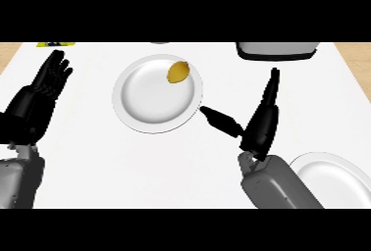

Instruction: Pick the lemon from the plate and place it in the plate

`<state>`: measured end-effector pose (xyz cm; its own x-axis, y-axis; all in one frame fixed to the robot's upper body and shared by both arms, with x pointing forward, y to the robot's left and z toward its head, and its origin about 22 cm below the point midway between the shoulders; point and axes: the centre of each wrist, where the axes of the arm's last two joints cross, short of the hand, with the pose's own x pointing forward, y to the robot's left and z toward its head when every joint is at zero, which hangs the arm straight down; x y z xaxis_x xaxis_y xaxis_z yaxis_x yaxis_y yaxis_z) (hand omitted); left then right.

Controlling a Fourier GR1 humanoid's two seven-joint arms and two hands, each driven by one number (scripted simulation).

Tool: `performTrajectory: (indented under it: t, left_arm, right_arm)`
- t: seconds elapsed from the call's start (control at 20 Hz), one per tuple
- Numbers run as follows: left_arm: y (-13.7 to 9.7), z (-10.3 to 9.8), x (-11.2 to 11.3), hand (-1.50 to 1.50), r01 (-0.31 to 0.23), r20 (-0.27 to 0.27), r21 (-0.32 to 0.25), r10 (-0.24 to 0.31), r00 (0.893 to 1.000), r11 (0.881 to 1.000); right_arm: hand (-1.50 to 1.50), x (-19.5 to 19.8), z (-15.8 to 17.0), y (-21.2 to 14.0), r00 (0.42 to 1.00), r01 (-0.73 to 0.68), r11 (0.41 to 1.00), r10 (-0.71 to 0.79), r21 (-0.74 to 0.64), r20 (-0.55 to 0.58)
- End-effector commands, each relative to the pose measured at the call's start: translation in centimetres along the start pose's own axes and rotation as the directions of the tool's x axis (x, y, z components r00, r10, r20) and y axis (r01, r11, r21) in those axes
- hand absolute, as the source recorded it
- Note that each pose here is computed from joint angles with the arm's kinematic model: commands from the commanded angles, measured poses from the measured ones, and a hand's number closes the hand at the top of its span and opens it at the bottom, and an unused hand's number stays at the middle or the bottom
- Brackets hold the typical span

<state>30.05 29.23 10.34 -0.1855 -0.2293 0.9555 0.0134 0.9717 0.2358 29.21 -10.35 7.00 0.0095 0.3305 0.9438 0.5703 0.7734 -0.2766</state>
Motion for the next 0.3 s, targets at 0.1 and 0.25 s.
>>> performTrajectory:
  t: [0.1,0.25]
  left_arm:
    - [0.3,0.8,-0.2,0.00,-0.003,-0.009,-0.024,0.003,1.000,1.000]
    - [-0.2,0.5,-0.2,0.00,-0.004,-0.013,0.002,0.004,1.000,1.000]
  right_arm:
    - [-1.50,-0.1,1.0,-5.3,0.999,-0.034,0.999,0.034,-0.012,0.002]
    - [-1.50,-2.5,1.8,-7.5,0.996,-0.081,0.996,0.082,-0.038,0.043]
